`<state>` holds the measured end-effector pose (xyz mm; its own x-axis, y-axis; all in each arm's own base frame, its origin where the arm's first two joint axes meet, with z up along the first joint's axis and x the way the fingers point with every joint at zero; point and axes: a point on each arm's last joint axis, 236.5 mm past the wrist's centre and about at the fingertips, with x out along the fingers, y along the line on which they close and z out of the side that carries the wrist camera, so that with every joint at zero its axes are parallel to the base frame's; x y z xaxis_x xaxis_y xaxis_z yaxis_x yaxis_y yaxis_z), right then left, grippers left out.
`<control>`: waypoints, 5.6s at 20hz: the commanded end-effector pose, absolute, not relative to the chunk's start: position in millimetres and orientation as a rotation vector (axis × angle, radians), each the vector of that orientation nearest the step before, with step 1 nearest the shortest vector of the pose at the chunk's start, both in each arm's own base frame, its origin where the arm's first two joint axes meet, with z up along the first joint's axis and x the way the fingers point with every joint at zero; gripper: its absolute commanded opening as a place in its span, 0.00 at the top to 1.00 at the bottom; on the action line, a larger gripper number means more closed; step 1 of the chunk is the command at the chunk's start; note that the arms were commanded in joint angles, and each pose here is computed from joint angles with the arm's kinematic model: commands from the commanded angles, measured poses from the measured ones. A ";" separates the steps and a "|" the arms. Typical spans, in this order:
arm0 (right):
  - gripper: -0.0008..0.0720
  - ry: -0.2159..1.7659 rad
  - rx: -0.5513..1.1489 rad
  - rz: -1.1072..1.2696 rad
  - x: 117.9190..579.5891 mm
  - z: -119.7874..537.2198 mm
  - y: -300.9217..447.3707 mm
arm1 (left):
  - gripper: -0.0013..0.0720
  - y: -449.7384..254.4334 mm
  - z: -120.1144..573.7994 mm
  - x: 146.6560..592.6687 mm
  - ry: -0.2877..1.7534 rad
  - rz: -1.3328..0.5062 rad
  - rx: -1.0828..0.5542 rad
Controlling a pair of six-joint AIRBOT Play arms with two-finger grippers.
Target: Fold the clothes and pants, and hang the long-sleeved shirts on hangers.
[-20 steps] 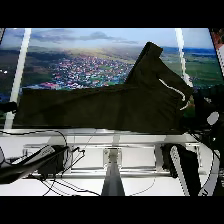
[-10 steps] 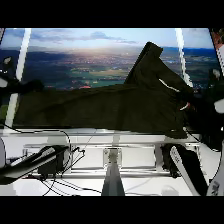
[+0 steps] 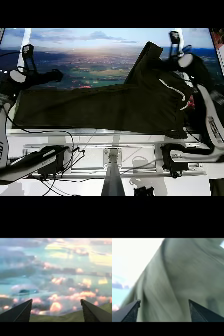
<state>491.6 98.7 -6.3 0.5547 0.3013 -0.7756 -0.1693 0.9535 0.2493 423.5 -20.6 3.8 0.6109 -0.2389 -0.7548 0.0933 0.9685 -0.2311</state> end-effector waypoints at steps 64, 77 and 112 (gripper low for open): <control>0.95 0.548 0.061 0.122 345.7 102.3 51.3 | 0.96 -116.4 352.5 548.1 0.129 -0.216 0.233; 0.26 0.727 0.192 0.101 507.8 12.2 80.6 | 0.96 -11.9 268.7 527.8 0.532 -0.066 0.219; 0.66 1.173 0.644 -0.047 389.3 -74.0 -112.5 | 0.96 13.9 220.3 533.2 0.680 -0.011 0.279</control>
